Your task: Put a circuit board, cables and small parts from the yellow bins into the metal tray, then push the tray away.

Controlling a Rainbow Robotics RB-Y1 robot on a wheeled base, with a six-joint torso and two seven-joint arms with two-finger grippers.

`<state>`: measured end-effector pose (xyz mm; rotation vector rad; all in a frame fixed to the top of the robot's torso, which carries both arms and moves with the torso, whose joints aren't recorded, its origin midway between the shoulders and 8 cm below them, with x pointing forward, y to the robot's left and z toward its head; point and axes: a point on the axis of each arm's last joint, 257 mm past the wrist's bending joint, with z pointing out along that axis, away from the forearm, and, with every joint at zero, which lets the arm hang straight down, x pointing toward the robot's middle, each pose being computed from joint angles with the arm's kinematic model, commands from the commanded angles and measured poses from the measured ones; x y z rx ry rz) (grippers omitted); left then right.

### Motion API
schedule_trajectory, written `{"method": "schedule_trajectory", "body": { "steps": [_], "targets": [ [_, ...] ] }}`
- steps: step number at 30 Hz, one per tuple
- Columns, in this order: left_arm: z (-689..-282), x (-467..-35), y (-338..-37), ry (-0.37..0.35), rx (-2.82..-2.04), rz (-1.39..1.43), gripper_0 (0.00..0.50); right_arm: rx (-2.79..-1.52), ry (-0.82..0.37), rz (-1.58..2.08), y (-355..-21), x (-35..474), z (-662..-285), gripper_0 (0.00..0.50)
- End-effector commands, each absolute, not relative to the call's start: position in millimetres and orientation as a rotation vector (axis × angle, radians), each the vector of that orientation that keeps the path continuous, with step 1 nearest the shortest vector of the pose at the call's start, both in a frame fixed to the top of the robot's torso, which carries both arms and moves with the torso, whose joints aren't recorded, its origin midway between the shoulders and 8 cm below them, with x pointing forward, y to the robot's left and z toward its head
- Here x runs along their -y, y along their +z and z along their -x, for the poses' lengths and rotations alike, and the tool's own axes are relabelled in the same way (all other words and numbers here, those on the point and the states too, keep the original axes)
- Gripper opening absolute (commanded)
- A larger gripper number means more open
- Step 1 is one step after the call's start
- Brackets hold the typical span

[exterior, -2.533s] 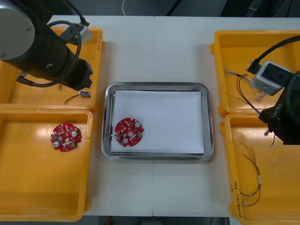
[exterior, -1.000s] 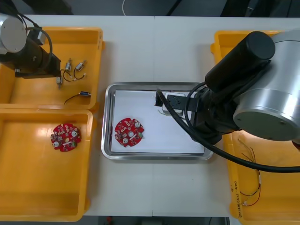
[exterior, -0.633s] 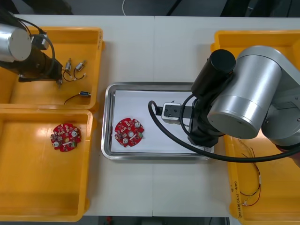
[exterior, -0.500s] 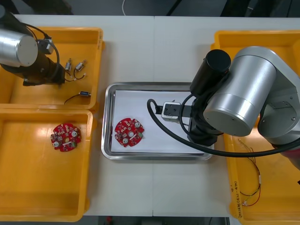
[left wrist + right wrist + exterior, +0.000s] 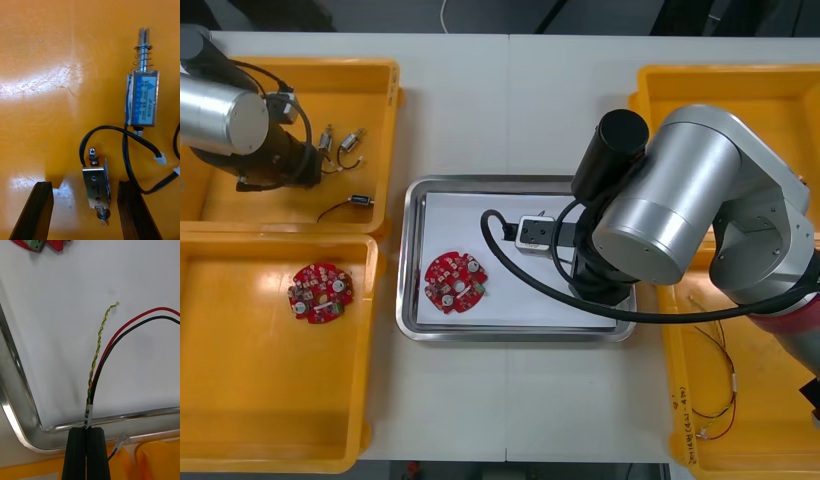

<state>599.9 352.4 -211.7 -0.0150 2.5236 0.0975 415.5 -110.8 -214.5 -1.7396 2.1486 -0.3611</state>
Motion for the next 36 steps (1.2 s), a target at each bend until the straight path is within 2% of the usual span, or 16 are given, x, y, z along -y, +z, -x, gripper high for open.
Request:
{"method": "schedule_trajectory", "body": {
  "steps": [1, 6, 7, 8, 9, 11, 19, 28, 29, 30, 31, 32, 34, 36],
  "targets": [
    [-620, -350, -183, 0.160, -2.453, -0.093, 0.500, -2.067, -0.361, 1.779, -204, 85, -420, 0.000],
    [-622, -350, -181, 0.161, -2.443, -0.094, 0.500, -2.047, -0.427, 1.816, -213, 86, -419, 0.000],
    [-622, -350, -181, 0.159, -2.442, -0.095, 0.430, -2.042, -0.436, 1.820, -214, 86, -419, 0.000],
    [-622, -349, -181, 0.158, -2.441, -0.093, 0.250, -2.039, -0.447, 1.823, -216, 86, -419, 0.000],
    [-622, -350, -181, 0.157, -2.442, -0.089, 0.012, -2.040, -0.454, 1.827, -219, 86, -420, 0.000],
    [-622, -350, -181, 0.157, -2.440, -0.091, 0.000, -2.054, -0.447, 1.830, -223, 85, -420, 0.000],
    [-622, -348, -181, 0.145, -2.441, -0.093, 0.000, -2.073, -0.413, 1.820, -233, 79, -425, 0.000],
    [-616, -354, -163, 0.137, -2.448, -0.068, 0.000, -2.106, -0.377, 1.813, -245, 80, -427, 0.000],
    [-613, -355, -158, 0.138, -2.453, -0.064, 0.001, -2.112, -0.376, 1.812, -246, 81, -426, 0.079],
    [-611, -356, -156, 0.141, -2.460, -0.062, 0.000, -2.115, -0.371, 1.809, -248, 80, -426, 0.230],
    [-608, -357, -153, 0.141, -2.467, -0.061, 0.000, -2.120, -0.369, 1.808, -249, 81, -425, 0.346],
    [-606, -357, -151, 0.142, -2.472, -0.059, 0.000, -2.124, -0.367, 1.809, -250, 82, -424, 0.420],
    [-602, -358, -146, 0.143, -2.479, -0.057, 0.000, -2.129, -0.363, 1.809, -251, 82, -422, 0.500],
    [-598, -359, -141, 0.141, -2.487, -0.053, 0.000, -2.142, -0.358, 1.809, -253, 83, -420, 0.500]
  ]
}}
